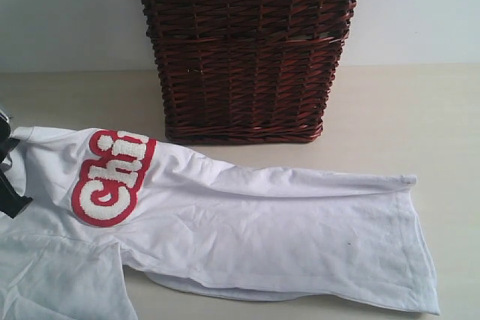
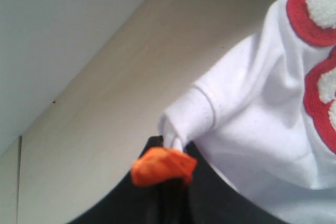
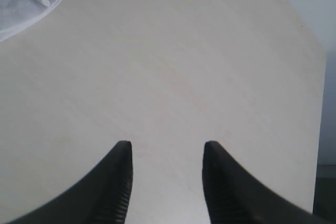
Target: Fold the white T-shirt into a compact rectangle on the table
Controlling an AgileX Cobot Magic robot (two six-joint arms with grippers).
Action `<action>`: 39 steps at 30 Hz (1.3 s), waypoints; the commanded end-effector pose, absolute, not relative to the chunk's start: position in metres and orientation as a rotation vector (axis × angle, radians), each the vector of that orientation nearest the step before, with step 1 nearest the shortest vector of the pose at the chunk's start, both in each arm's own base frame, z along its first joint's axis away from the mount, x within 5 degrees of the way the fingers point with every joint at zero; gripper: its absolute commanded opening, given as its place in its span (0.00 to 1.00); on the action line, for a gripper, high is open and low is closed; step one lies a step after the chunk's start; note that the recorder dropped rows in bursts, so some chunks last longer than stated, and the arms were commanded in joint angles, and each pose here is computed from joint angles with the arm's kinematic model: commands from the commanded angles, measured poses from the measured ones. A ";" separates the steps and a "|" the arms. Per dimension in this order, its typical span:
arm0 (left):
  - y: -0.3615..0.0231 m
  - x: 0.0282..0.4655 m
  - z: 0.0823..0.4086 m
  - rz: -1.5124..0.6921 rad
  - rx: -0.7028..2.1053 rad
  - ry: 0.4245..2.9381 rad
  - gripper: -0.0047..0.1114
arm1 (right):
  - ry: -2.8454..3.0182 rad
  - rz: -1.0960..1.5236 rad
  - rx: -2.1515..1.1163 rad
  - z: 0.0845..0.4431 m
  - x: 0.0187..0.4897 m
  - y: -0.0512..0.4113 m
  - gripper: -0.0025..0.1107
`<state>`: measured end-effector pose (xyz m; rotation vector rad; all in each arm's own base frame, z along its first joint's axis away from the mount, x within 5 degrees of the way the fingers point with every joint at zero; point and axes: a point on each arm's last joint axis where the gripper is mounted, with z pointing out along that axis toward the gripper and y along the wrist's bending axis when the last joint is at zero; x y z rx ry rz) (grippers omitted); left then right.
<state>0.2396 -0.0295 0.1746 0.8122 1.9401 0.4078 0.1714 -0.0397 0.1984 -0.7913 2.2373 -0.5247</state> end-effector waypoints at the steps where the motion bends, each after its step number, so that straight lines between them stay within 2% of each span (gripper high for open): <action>1: -0.029 0.239 0.176 0.408 0.797 1.942 0.04 | 2.237 -0.526 -0.778 0.199 0.170 -0.040 0.40; 24: -0.029 0.239 0.176 0.408 0.797 1.942 0.04 | 2.234 -0.529 -0.776 0.199 0.170 -0.040 0.40; 32: -0.029 0.239 0.176 0.409 0.798 1.939 0.04 | 2.106 -0.586 -0.727 0.223 0.155 -0.035 0.40; 39: -0.029 0.239 0.176 0.410 0.804 1.936 0.04 | 2.066 -0.606 -0.710 0.230 0.151 -0.034 0.40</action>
